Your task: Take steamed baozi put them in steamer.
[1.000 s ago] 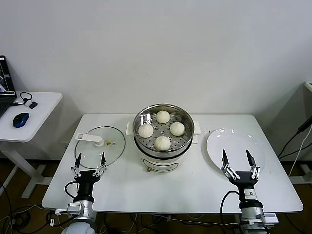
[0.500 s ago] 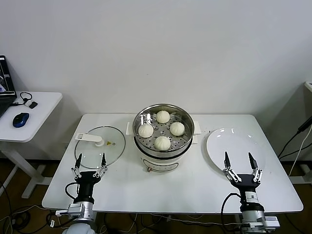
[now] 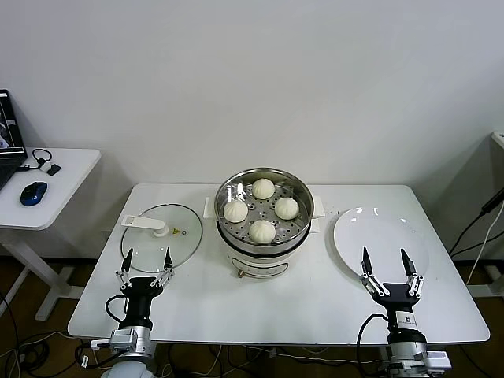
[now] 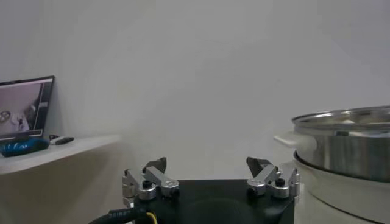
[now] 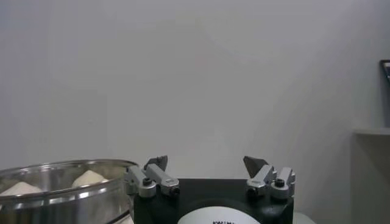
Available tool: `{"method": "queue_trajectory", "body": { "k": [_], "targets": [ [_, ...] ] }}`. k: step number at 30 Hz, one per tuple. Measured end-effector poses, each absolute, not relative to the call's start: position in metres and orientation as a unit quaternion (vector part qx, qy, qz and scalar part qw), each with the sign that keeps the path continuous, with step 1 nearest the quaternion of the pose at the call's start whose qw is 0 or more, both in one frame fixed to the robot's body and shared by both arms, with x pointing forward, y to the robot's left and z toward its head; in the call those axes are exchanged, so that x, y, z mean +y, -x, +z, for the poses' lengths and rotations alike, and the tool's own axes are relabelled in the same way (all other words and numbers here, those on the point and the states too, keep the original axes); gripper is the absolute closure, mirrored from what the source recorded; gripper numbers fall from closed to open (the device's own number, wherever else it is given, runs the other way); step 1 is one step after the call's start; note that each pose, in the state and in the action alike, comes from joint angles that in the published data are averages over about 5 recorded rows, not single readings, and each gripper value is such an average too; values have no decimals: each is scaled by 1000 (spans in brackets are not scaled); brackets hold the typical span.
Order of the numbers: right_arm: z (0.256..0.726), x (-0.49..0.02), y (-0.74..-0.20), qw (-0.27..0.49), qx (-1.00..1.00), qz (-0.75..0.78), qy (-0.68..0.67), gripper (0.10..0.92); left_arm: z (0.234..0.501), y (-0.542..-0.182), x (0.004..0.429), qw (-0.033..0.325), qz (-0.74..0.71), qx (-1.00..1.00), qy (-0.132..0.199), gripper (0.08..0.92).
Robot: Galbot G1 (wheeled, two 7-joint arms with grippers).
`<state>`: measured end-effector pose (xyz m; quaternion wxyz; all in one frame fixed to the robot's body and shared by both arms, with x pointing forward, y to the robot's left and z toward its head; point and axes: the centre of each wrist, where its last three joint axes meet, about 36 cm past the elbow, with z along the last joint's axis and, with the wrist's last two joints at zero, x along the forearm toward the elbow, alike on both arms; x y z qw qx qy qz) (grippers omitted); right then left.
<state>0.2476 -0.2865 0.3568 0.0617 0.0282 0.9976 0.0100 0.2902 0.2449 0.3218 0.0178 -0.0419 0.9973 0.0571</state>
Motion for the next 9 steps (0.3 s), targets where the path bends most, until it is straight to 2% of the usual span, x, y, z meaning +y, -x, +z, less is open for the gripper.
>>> {"method": "queue_trajectory", "body": {
  "k": [9],
  "targets": [
    [356,-285,-247,61,998,9,-26,200,322,-290,245,20,56,997,42,177]
  ]
}}
